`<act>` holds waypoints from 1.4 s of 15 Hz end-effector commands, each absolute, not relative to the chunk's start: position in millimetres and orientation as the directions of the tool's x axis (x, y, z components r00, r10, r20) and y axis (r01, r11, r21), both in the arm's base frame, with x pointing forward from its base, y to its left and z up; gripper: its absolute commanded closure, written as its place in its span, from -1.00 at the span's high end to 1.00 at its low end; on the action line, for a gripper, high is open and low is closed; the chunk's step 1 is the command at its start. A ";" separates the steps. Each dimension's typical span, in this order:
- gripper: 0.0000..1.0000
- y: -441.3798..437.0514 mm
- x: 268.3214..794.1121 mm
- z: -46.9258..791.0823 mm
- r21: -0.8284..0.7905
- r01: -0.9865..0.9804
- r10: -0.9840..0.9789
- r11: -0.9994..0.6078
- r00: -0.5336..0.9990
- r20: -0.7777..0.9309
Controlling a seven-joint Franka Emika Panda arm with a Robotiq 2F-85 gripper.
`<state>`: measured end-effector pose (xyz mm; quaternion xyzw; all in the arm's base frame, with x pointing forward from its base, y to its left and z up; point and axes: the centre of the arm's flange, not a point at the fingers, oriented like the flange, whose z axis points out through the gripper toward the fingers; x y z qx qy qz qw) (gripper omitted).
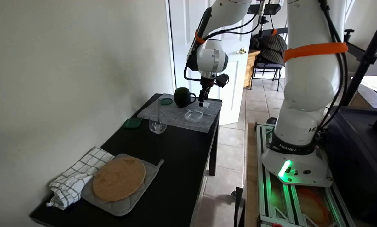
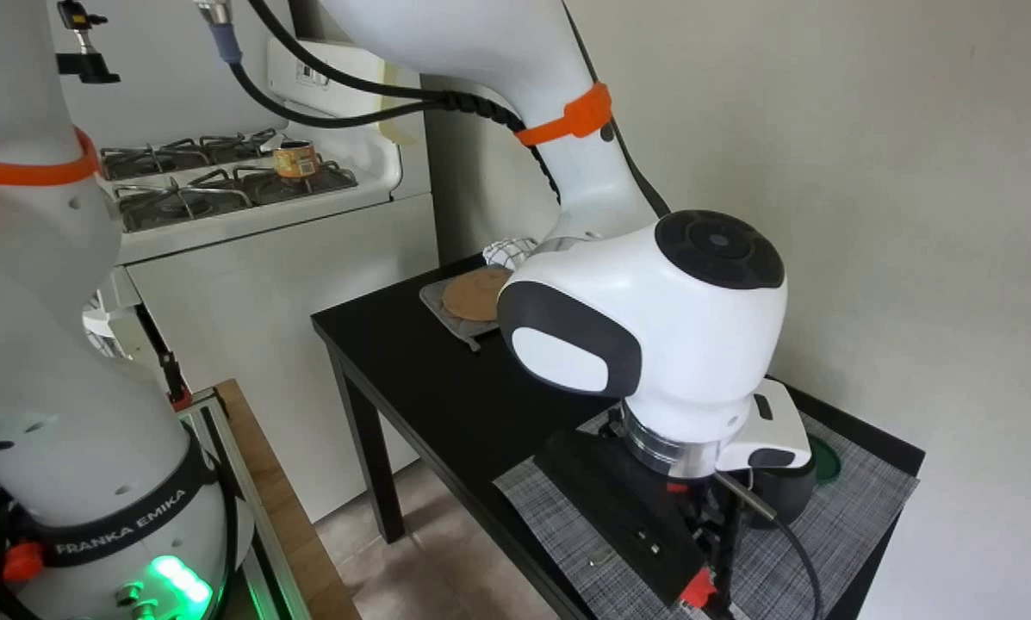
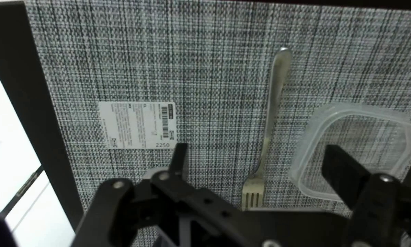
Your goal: Pick up the fork and put it in the black cup
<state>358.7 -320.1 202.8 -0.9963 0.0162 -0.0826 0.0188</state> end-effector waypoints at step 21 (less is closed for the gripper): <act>1.00 -264.6 368.4 156.4 0.000 -0.152 -0.149 -0.988 0.965 0.218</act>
